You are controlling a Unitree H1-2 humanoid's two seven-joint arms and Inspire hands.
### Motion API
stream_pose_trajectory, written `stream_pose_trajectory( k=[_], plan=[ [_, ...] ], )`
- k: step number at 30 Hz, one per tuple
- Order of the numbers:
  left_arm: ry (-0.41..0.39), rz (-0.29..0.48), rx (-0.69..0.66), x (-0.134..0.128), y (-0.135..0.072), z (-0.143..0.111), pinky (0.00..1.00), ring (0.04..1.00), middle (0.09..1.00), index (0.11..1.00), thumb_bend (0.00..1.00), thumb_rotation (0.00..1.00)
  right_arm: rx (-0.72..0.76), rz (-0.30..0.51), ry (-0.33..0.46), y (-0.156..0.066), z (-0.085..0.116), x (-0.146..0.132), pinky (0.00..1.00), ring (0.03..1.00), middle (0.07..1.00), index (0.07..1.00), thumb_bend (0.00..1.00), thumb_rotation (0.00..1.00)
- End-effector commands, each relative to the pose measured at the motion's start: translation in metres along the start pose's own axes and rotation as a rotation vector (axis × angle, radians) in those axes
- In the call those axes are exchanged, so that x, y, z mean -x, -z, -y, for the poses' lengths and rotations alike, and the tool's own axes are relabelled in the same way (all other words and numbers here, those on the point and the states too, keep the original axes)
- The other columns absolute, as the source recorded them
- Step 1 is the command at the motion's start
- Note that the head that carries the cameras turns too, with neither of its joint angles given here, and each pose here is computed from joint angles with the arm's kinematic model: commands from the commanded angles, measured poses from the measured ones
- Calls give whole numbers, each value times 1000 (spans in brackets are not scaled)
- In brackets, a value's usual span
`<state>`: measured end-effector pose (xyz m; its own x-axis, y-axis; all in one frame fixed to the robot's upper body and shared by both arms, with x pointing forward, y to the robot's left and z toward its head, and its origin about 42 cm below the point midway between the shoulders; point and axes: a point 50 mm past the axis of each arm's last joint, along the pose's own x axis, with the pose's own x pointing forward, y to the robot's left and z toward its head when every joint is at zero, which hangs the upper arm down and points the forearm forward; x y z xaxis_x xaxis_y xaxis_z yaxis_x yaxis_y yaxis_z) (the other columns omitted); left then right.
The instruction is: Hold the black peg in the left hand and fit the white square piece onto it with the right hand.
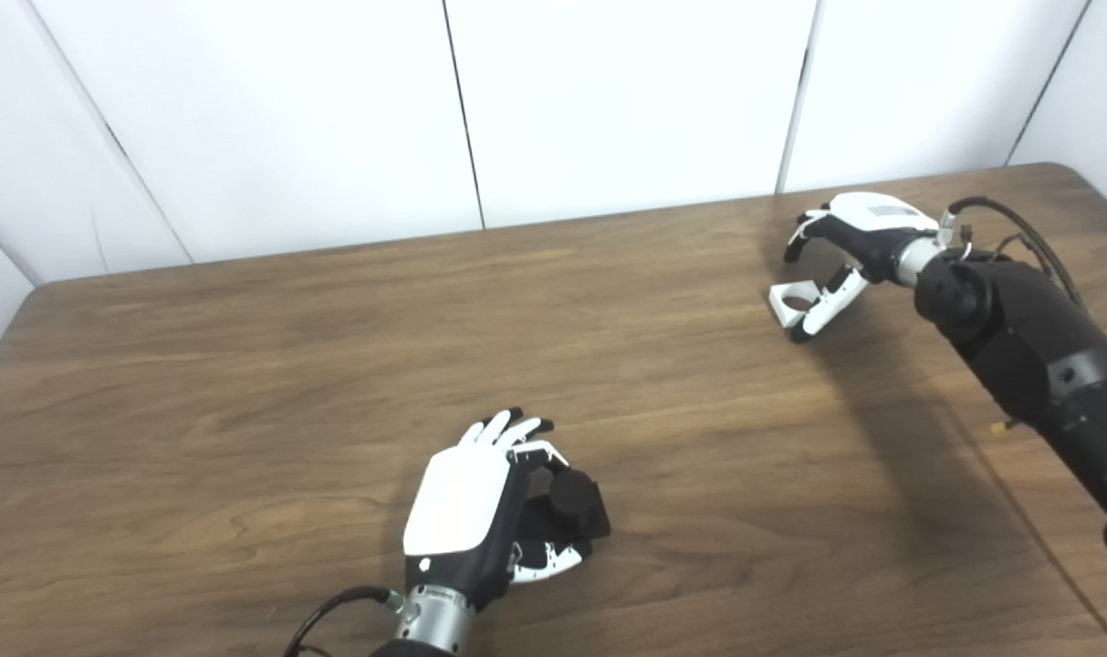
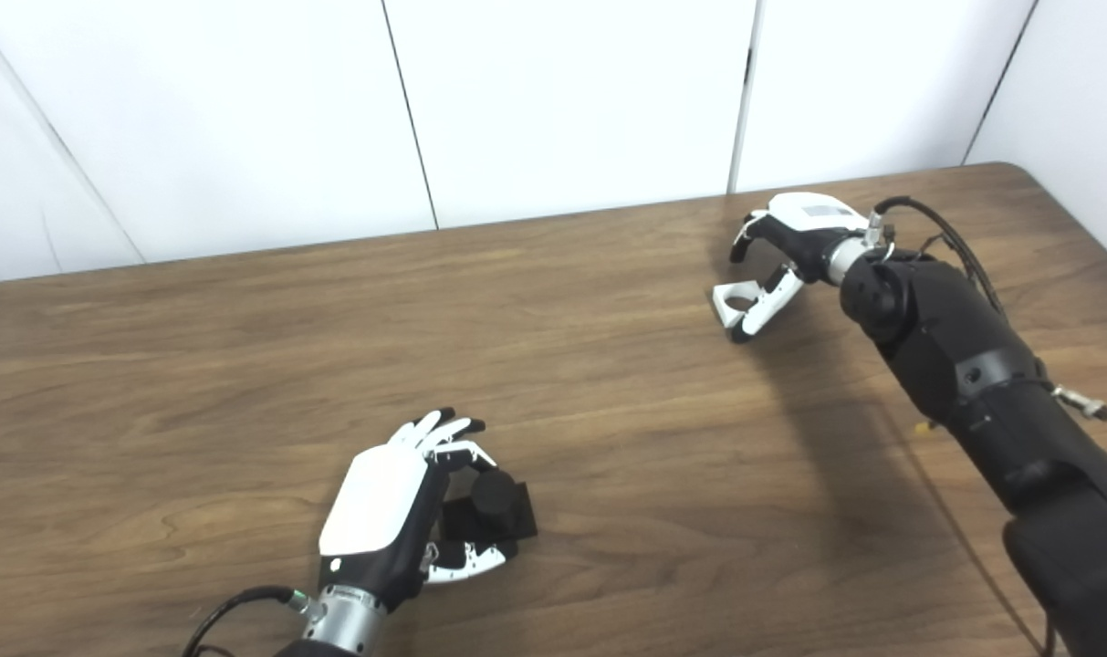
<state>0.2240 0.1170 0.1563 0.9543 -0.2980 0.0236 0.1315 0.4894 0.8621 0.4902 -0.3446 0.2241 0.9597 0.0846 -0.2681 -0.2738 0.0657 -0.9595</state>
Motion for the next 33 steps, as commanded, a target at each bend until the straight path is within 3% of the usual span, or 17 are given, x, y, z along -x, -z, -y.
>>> stream_pose_trajectory(
  k=[1,12,26,29,33],
  plan=[
    [41,-22,-16,0,2,8,944,940,862,492,522,76,48,-9,-6,-8,1,-8,990,1000,945,723,882,332],
    [37,-21,-7,-1,0,8,958,940,862,492,523,75,149,-42,-122,-8,-6,-14,965,1000,948,712,812,355],
    [31,-28,-18,-1,-1,9,967,938,862,492,523,75,137,-29,-112,-6,-7,-13,925,1000,921,610,778,284],
    [32,-27,-18,-2,-2,10,965,939,862,492,523,74,138,-25,-110,-6,-6,-11,926,1000,923,509,556,178],
    [33,-32,-19,-3,-2,11,968,941,862,492,523,74,129,-18,-99,-5,-5,-10,932,1000,917,495,525,161]
  ],
)
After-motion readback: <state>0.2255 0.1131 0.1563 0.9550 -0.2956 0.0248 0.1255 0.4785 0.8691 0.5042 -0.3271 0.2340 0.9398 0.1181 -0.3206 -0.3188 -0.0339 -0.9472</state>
